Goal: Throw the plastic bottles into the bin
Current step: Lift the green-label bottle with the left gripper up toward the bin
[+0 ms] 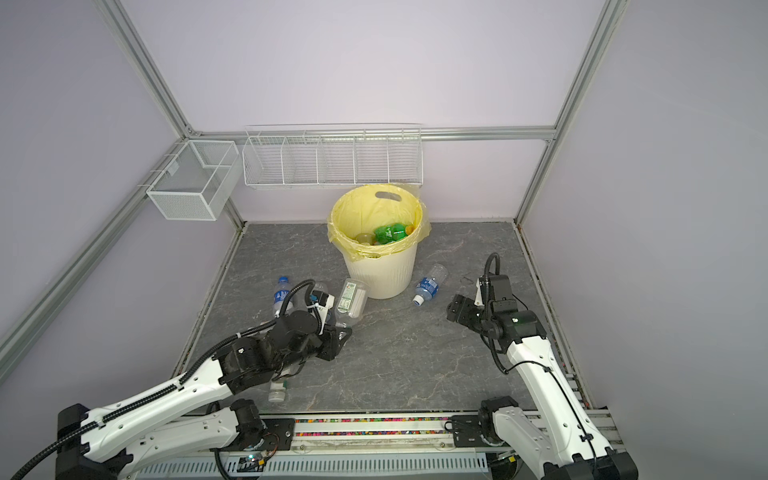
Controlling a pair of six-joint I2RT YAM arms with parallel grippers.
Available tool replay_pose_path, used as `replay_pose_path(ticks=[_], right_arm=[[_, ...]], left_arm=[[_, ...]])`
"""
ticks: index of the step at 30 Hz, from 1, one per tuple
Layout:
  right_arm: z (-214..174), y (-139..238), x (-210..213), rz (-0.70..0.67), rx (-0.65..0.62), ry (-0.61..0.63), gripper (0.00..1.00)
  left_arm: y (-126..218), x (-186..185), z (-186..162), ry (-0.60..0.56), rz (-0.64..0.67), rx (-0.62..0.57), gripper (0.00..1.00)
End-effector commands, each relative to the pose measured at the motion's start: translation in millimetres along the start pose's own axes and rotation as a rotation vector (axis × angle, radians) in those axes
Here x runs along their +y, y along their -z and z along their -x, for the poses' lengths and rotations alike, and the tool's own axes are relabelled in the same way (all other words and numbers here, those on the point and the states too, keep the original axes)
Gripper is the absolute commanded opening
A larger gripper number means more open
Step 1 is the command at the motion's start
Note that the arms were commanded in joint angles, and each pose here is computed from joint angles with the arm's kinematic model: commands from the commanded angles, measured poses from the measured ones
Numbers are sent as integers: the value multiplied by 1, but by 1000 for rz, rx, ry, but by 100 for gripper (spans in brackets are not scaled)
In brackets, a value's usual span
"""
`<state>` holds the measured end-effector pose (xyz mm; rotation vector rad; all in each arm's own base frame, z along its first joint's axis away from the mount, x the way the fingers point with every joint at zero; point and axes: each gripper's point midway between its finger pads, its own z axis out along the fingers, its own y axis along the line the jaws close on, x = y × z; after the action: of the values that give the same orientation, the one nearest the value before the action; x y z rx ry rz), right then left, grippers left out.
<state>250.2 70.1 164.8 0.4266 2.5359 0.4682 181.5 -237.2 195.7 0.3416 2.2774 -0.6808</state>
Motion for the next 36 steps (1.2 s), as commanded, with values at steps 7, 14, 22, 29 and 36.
replay_pose_path(ticks=[7, 14, 22, 29, 36], right_arm=[[-2, -4, 2, 23, 5, -30, 88], [0, -7, 3, 28, 5, -33, 88], [0, -12, 5, 34, 15, -37, 88], [0, -16, 6, 38, 22, -40, 88], [1, -18, 6, 40, 22, -41, 88]], left_arm=[[41, 31, 12, 65, 89, -114, 24], [55, 35, 16, 73, 87, -142, 24], [74, 45, 23, 105, 93, -220, 24], [89, 56, 25, 154, 97, -277, 24], [98, 54, 34, 165, 95, -301, 24]])
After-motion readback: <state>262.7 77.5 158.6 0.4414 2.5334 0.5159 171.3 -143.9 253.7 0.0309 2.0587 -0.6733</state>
